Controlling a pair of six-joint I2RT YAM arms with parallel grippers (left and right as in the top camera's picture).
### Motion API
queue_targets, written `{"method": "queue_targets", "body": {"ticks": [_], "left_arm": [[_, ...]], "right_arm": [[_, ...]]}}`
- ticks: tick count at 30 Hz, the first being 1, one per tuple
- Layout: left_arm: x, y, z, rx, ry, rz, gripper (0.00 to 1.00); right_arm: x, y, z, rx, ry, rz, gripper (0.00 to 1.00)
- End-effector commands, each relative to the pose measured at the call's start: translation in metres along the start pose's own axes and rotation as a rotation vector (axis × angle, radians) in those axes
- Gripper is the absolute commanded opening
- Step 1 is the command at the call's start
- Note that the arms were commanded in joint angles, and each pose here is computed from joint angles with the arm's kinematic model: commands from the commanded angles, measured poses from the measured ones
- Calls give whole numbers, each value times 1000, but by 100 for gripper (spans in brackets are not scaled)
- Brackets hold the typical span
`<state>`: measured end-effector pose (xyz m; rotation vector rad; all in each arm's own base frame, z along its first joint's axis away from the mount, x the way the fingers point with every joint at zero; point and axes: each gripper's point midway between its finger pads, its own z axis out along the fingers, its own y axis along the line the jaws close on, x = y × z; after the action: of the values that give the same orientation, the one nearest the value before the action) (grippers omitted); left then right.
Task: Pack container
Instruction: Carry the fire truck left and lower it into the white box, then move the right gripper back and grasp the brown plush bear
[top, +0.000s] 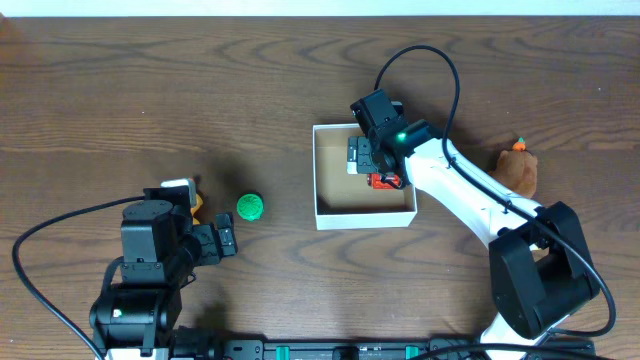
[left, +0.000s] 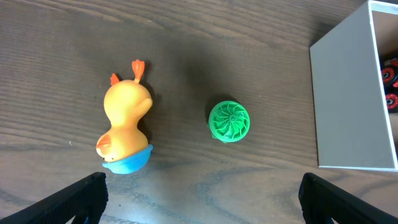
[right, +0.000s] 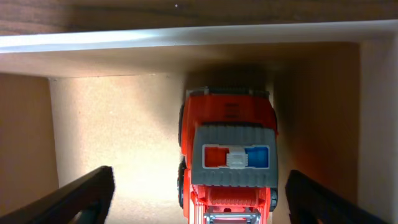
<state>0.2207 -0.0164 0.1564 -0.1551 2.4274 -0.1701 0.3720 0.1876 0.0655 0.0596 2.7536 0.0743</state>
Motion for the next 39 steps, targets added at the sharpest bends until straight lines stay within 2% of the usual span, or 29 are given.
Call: {"method": "queue_targets", "body": {"ticks": [1, 3, 4, 8, 12, 15, 19, 24, 30, 36, 37, 39], "left_arm": [[-7, -3, -5, 8, -19, -2, 98], [-7, -3, -5, 8, -19, -2, 98], [-7, -3, -5, 8, -19, -2, 98], [-7, -3, -5, 8, -19, -2, 98], [-6, -3, -5, 8, -18, -2, 98], [-5, -2, -5, 7, -14, -2, 98], [-5, -2, -5, 7, -12, -3, 98], [-5, -2, -5, 7, -12, -3, 98], [-5, -2, -5, 7, -13, -3, 98], [-5, -2, -5, 7, -12, -3, 98], [-5, -2, -5, 7, -12, -3, 98], [-5, -2, -5, 7, -12, -3, 98]], "right_arm": [[-21, 4, -22, -22, -63, -23, 93], [-31, 7, -40, -43, -100, -19, 94], [-40, 8, -56, -59, -132, -30, 99], [-74, -9, -119, -63, -280, -27, 99], [-94, -76, -174, 25, -391, 102, 99], [-86, -141, -187, 124, -365, 221, 99], [-59, -214, -177, 220, -230, 359, 99], [-22, -260, -136, 227, -60, 432, 99], [15, -277, -73, 244, 108, 365, 99], [31, -279, -30, 232, 198, 336, 99], [30, -278, -26, 224, 202, 337, 97], [29, -278, -19, 222, 203, 338, 86]]}}
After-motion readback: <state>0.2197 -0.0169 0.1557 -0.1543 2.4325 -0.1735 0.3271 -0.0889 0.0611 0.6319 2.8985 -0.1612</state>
